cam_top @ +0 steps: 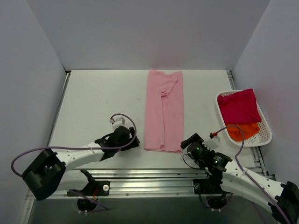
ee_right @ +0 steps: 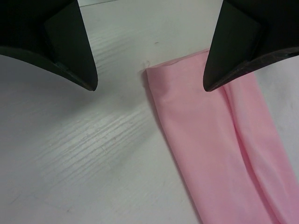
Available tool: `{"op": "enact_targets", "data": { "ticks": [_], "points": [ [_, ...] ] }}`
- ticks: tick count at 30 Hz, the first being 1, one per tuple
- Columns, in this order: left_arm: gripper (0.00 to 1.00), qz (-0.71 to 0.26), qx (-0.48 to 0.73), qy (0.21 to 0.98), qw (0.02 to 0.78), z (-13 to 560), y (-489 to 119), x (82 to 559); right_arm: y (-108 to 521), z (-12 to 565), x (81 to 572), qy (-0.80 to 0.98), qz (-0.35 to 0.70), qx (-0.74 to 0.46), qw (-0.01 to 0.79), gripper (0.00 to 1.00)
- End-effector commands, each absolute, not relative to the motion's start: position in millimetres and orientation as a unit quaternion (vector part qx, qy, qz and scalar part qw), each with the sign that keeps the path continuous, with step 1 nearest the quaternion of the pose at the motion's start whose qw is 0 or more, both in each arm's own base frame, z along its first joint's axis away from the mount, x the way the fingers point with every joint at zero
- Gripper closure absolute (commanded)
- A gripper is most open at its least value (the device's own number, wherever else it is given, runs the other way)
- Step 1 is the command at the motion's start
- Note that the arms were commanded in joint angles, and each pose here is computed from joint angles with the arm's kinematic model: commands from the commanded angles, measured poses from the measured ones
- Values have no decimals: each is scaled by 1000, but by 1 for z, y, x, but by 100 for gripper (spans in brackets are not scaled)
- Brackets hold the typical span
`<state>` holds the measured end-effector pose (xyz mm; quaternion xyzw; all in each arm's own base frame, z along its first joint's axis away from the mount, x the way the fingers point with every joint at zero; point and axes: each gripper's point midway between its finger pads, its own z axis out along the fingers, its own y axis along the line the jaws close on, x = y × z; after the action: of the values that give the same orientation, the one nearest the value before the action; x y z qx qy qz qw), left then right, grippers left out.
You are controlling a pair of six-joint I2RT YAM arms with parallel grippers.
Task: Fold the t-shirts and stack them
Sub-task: Fold the tshirt
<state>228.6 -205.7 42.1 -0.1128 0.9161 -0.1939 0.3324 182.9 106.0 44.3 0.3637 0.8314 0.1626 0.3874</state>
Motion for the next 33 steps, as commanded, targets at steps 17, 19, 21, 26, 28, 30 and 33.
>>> {"op": "enact_targets", "data": {
  "ticks": [17, 19, 21, 26, 28, 30, 33],
  "points": [
    [6, -272, -93, 899, 332, 53, -293, 246, 137, 26, 193, 849, 183, 327, 373, 44],
    [5, -277, -87, 900, 327, 51, -299, 243, 137, 26, 193, 848, 185, 326, 374, 54],
    [5, -281, -84, 900, 323, 50, -304, 240, 138, 25, 193, 848, 188, 326, 373, 59],
    [5, -285, -76, 901, 318, 50, -313, 232, 141, 20, 191, 856, 183, 317, 364, 61],
    [5, -286, -73, 902, 316, 50, -314, 229, 145, 22, 193, 853, 194, 318, 365, 63],
    [4, -284, -74, 903, 314, 48, -313, 226, 146, 19, 192, 855, 195, 316, 361, 65],
    [4, -284, -75, 903, 313, 48, -311, 222, 147, 19, 192, 856, 195, 316, 361, 68]
  ]
}}
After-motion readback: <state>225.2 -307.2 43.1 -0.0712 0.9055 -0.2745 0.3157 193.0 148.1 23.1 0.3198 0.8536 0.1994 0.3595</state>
